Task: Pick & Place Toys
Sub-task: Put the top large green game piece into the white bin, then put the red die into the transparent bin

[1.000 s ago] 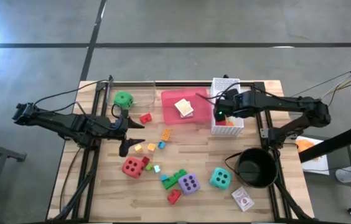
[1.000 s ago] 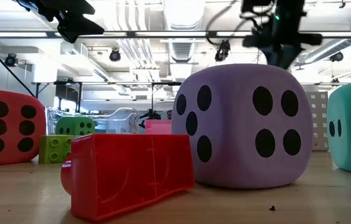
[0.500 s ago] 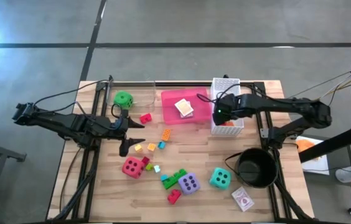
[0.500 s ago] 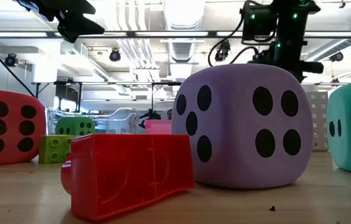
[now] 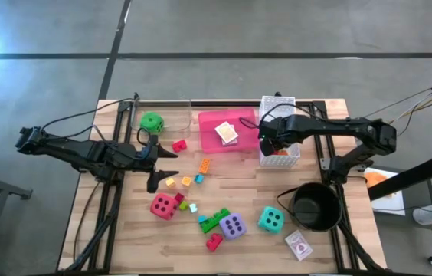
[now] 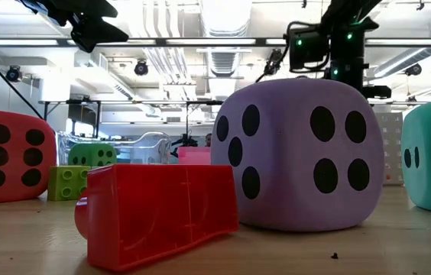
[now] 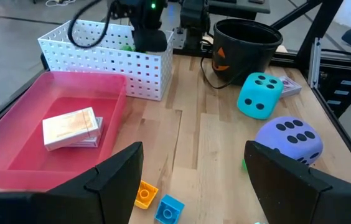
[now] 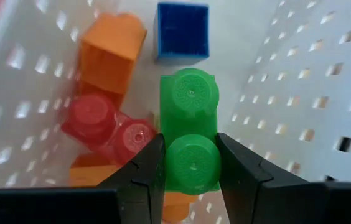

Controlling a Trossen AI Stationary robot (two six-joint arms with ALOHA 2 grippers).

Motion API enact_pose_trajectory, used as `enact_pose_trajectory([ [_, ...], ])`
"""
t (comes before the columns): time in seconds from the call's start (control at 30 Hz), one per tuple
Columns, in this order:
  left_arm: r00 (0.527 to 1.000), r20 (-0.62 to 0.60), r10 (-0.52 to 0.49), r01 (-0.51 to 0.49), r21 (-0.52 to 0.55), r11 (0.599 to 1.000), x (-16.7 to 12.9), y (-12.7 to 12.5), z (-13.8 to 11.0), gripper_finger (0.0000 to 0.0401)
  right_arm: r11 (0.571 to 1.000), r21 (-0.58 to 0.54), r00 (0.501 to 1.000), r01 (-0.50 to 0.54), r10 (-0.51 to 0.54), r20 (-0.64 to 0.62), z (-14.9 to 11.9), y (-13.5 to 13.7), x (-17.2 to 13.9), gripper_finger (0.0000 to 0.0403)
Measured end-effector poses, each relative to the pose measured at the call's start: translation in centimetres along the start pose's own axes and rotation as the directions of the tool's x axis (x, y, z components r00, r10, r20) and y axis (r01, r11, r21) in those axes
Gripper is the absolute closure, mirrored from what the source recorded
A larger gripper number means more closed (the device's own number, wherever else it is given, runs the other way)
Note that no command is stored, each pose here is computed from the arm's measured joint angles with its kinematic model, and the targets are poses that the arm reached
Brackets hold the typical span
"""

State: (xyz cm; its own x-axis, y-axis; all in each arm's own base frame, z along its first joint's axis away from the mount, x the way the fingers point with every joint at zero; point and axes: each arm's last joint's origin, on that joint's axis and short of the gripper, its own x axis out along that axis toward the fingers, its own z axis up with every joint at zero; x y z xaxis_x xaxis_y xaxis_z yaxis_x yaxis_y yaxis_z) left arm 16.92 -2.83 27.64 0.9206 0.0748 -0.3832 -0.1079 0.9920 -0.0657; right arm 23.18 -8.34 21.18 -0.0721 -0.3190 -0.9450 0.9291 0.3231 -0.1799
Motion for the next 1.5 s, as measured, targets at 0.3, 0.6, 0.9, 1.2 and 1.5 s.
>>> enact_pose_trajectory([
  [0.3, 1.0, 0.0, 0.0, 0.0, 0.002, 1.0, 0.0, 0.01, 0.0, 0.0116, 0.999, -0.04, 0.999, 0.018, -0.02, -0.05, 0.0, 0.81, 1.17, 0.0298],
  [0.6, 1.0, 0.0, 0.0, 0.0, 0.002, 1.0, 0.0, 0.0, 0.0, 0.0116, 0.999, -0.036, 0.999, 0.009, -0.01, -0.042, -0.09, 0.47, 0.8, 0.0298],
  [0.9, 1.0, 0.0, 0.0, 0.0, 0.002, 1.0, 0.0, 0.0, 0.0, 0.0116, 0.999, -0.044, 0.999, 0.009, -0.011, -0.042, -0.12, 0.45, 0.78, 0.0298],
  [1.2, 1.0, 0.0, 0.0, 0.0, 0.002, 1.0, 0.0, 0.0, 0.0, 0.0116, 0.999, -0.049, 0.999, 0.009, -0.011, -0.041, -0.11, 0.45, 0.78, 0.0223],
  [1.5, 1.0, 0.0, 0.0, 0.0, 0.001, 1.0, 0.0, 0.0, 0.0, 0.0116, 0.998, -0.061, 0.999, 0.015, -0.017, -0.038, -0.13, 0.38, 0.72, 0.0128],
])
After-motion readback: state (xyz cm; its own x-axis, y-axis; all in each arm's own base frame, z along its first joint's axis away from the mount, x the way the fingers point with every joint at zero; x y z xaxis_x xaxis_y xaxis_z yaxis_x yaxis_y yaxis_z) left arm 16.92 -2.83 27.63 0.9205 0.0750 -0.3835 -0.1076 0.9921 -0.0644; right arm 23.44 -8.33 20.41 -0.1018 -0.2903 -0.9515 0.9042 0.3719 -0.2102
